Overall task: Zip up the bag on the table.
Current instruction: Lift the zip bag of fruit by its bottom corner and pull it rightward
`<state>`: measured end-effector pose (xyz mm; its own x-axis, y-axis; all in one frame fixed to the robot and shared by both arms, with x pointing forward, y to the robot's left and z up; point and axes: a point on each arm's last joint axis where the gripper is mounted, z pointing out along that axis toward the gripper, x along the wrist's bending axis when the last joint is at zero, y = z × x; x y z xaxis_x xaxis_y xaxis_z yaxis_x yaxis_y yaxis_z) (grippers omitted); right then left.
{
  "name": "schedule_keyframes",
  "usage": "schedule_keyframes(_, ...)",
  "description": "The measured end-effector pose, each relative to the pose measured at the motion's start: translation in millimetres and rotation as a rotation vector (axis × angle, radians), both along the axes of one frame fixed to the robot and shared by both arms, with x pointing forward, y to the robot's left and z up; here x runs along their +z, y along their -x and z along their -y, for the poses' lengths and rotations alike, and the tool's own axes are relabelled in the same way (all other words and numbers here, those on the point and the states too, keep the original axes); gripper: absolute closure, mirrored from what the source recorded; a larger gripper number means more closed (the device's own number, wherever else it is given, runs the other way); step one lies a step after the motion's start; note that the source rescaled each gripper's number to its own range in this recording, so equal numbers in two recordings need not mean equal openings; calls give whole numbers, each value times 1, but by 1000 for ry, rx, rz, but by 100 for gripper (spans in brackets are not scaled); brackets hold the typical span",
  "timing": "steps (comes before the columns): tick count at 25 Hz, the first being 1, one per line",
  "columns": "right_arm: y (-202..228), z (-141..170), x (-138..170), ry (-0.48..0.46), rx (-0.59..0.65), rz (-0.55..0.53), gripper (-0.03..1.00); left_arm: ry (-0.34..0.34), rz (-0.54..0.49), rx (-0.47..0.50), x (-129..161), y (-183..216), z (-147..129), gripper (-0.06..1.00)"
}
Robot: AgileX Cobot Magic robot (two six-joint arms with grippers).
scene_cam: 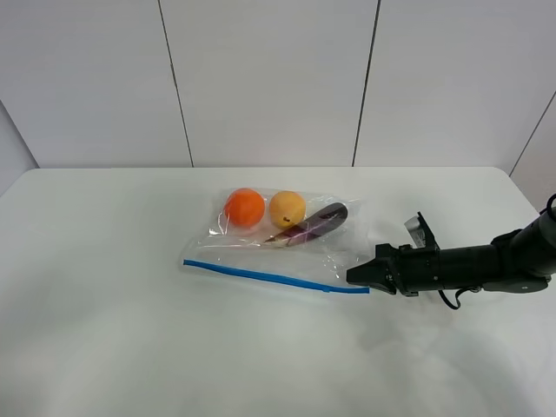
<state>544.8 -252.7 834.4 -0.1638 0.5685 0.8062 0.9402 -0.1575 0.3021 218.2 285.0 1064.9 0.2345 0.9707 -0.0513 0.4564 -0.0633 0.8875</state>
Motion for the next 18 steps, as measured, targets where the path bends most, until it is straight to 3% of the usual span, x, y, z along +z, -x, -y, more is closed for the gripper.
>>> schedule_keyframes(3, -2, 1, 12, 26, -6, 27, 97, -81, 125, -164, 10, 1, 10, 1)
schedule_keyframes(8, -4, 2, 35, 31, -11, 72, 97, -365, 398, -488, 23, 1, 27, 1)
schedule_keyframes(11, -2, 1, 43, 34, -1, 74, 97, -464, 460, -592, 30, -15, 32, 1)
schedule_keyframes(18, -1, 1, 48, 30, 11, 77, 97, -512, 464, -730, 38, -78, 42, 1)
